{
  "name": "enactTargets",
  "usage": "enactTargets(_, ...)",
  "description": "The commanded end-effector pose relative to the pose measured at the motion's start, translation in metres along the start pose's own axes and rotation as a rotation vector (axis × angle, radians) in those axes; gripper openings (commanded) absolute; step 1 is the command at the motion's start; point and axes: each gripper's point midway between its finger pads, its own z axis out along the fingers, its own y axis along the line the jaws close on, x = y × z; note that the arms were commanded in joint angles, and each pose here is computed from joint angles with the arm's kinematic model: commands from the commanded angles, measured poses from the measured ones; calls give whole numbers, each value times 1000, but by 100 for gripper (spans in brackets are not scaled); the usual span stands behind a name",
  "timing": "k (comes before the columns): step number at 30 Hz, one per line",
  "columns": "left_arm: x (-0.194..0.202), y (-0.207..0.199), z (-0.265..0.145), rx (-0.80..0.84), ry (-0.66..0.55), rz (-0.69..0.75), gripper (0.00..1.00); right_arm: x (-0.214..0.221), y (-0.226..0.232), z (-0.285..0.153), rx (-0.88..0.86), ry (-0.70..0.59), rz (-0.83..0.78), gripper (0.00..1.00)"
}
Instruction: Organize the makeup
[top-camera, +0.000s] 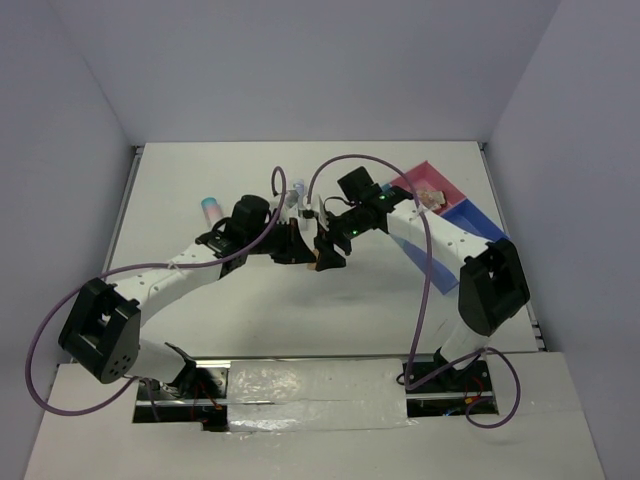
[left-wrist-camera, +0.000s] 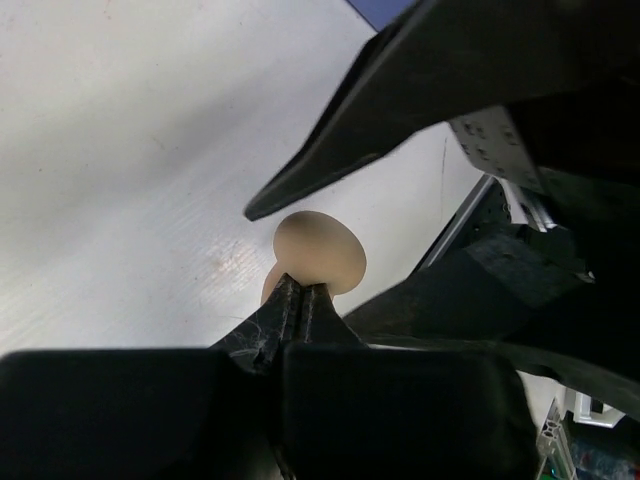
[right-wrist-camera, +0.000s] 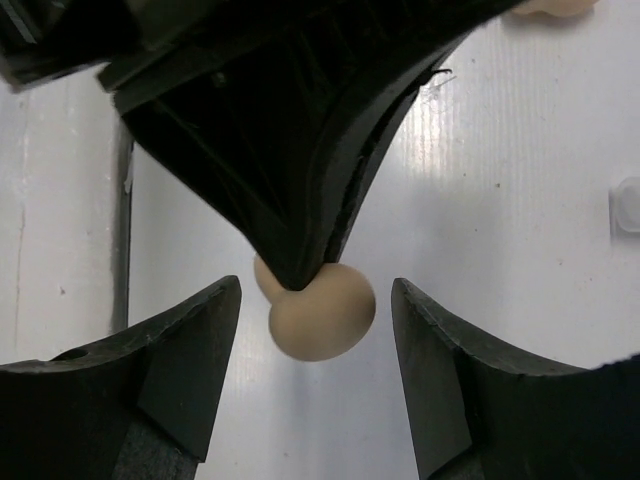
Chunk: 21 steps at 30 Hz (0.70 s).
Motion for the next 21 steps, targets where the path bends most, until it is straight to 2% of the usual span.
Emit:
enactTargets(1,-13,-19,-3,79,-44,44,0,-6,-13,3,50,1,-38,69)
enactTargets(9,-11,-17,-3,69,-36,40,0,0,-19,2,85,27,-57,54)
enactTargets(14,-10,-12,-2,51,-31,36,0,4,-18,0,90,41,-64,49)
enactTargets(19,-8,-7,-2,28,-26,32,0,6,-15,-1,94,41,-68,51)
enactTargets(21,-8,-6,-3,25,-27,32,0,7,-15,-2,103,42,-63,61)
